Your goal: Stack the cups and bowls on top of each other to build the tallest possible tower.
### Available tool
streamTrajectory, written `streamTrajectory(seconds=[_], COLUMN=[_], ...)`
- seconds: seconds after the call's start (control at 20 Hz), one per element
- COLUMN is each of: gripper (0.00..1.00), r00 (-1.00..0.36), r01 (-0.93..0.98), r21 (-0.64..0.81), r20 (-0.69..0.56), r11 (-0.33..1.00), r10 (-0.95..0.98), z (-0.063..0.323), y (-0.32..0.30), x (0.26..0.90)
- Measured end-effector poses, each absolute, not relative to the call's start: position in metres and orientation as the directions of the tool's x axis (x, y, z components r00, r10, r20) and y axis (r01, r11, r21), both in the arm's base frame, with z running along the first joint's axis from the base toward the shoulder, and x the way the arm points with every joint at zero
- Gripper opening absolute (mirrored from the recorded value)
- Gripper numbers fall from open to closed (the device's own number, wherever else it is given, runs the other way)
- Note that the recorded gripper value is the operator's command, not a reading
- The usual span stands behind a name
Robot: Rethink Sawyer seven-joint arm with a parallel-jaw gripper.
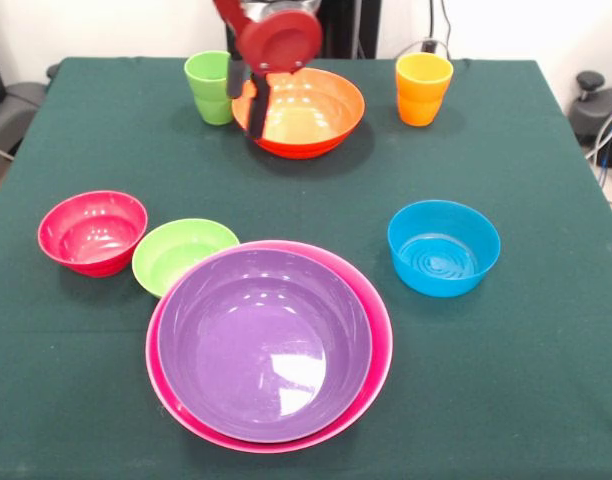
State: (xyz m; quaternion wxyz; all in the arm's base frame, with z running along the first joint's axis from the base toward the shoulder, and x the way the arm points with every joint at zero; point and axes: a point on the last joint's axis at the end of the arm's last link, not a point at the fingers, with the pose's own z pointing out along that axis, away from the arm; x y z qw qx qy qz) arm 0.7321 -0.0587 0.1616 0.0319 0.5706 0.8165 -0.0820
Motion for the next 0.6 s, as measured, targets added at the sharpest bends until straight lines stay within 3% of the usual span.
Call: streamTrajectory(seconds=[0.6], gripper=[1.0], r00=[-0.197], r01=[0.976], r21=[-0.126], r20=[-0.168], r11=[0.177], r10=[0.966], z=[0.149], y=[-0.064], x=[0.698])
